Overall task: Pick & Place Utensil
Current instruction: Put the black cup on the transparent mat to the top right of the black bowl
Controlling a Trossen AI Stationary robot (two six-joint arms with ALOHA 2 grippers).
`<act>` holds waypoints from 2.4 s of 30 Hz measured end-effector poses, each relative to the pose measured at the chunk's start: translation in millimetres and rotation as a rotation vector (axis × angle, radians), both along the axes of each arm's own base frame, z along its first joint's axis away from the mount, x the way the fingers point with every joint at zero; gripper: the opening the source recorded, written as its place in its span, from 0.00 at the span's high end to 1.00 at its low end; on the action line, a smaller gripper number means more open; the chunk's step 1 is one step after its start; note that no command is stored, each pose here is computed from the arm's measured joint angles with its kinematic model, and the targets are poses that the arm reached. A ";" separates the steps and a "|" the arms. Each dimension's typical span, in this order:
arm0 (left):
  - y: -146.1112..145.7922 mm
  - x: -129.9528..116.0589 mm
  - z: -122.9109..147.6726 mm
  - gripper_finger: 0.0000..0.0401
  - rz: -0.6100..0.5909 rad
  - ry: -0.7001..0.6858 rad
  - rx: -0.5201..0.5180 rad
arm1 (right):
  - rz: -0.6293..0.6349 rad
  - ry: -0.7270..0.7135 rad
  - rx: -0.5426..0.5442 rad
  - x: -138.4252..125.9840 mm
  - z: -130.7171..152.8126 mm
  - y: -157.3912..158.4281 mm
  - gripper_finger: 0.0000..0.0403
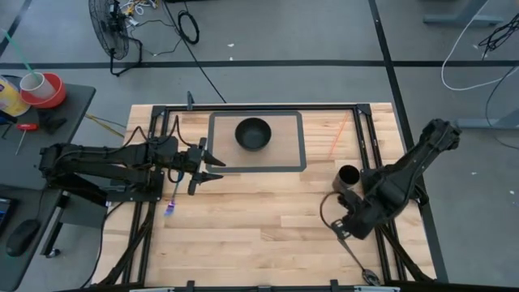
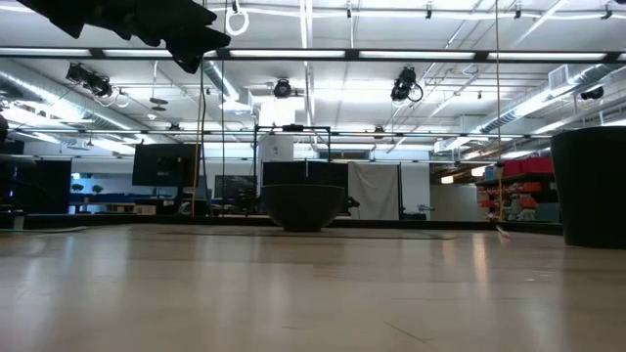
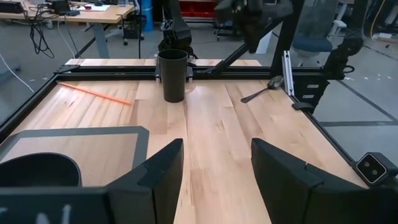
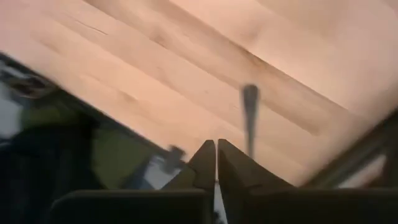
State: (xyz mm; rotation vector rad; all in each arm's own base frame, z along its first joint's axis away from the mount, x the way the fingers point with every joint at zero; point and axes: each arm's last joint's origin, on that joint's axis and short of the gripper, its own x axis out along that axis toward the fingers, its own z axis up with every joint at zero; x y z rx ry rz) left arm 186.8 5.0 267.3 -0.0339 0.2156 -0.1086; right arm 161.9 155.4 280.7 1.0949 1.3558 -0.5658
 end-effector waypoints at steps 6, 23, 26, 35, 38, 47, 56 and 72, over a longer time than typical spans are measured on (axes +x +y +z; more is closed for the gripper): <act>0.0 -0.2 -1.4 0.52 0.000 0.015 -0.001 | -0.009 0.036 -0.097 -10.0 -28.0 -1.8 0.77; 0.1 -0.3 -1.4 0.52 0.004 0.016 -0.002 | -0.182 0.251 -0.474 -29.7 -45.3 -41.6 0.02; 0.1 -0.4 -2.0 0.52 0.004 0.022 -0.002 | -0.167 0.208 -0.508 -25.9 -45.2 -44.7 0.03; 0.3 -0.5 -2.6 0.52 0.012 0.030 -0.002 | -0.298 0.181 -0.592 -26.2 -67.5 -57.5 0.03; 0.3 -0.5 -2.7 0.52 0.011 0.030 -0.002 | -0.317 0.144 -0.592 -23.4 -74.3 -59.2 0.03; 0.3 -0.5 -2.6 0.52 0.012 0.030 -0.002 | -0.363 0.128 -0.714 -23.2 -78.4 -73.9 0.03; 0.3 -0.5 -2.6 0.52 0.011 0.029 -0.001 | -0.381 0.053 -0.798 -17.4 -83.2 -84.3 0.04; 0.3 -0.4 -2.5 0.52 0.009 0.027 0.009 | -0.277 -0.013 -0.839 20.0 -27.6 -106.5 0.18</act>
